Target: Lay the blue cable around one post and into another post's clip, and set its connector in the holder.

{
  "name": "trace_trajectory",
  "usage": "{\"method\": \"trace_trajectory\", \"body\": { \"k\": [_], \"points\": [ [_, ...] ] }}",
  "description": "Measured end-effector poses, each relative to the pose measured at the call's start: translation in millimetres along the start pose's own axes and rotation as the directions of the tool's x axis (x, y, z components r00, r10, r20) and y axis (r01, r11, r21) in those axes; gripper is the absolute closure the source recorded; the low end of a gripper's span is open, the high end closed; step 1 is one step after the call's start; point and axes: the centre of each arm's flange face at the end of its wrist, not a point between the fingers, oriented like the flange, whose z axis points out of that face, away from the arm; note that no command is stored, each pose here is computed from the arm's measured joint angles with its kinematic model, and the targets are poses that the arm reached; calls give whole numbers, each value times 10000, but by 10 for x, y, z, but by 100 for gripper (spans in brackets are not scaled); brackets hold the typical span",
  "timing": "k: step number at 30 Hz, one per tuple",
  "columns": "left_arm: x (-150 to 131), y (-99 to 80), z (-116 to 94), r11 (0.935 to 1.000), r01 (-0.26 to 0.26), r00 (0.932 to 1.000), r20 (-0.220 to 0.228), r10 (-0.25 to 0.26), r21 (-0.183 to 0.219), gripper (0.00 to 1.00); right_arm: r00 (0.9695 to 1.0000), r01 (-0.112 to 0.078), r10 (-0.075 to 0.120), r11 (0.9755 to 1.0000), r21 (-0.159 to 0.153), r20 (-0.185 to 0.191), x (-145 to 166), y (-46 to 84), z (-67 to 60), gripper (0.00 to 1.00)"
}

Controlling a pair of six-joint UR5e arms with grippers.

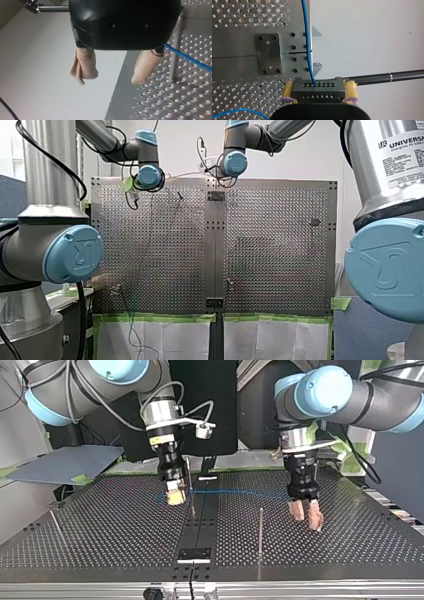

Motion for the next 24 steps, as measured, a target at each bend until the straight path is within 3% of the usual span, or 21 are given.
{"method": "trace_trajectory", "body": {
  "k": [8, 14, 19, 24],
  "points": [
    [-165, 1, 219, 9996, 278, 9989, 376, -275, -82, 0, 9994, -230, 232, 9997, 101, -262, 97, 25, 83, 84],
    [-89, 36, 358, 9996, 258, 9995, 201, -256, -90, 0, 9982, -406, 408, 9992, 64, -428, 150, 86, 161, 84],
    [50, 114, 473, 9997, 153, 9999, -35, -154, -211, 0, 9963, -728, 738, 9970, 245, -447, 115, 111, 278, 84],
    [65, 182, 554, 9997, 138, 9999, -90, -140, -203, 0, 9954, -840, 851, 9961, 255, -436, 86, 143, 375, 84]
  ]
}}
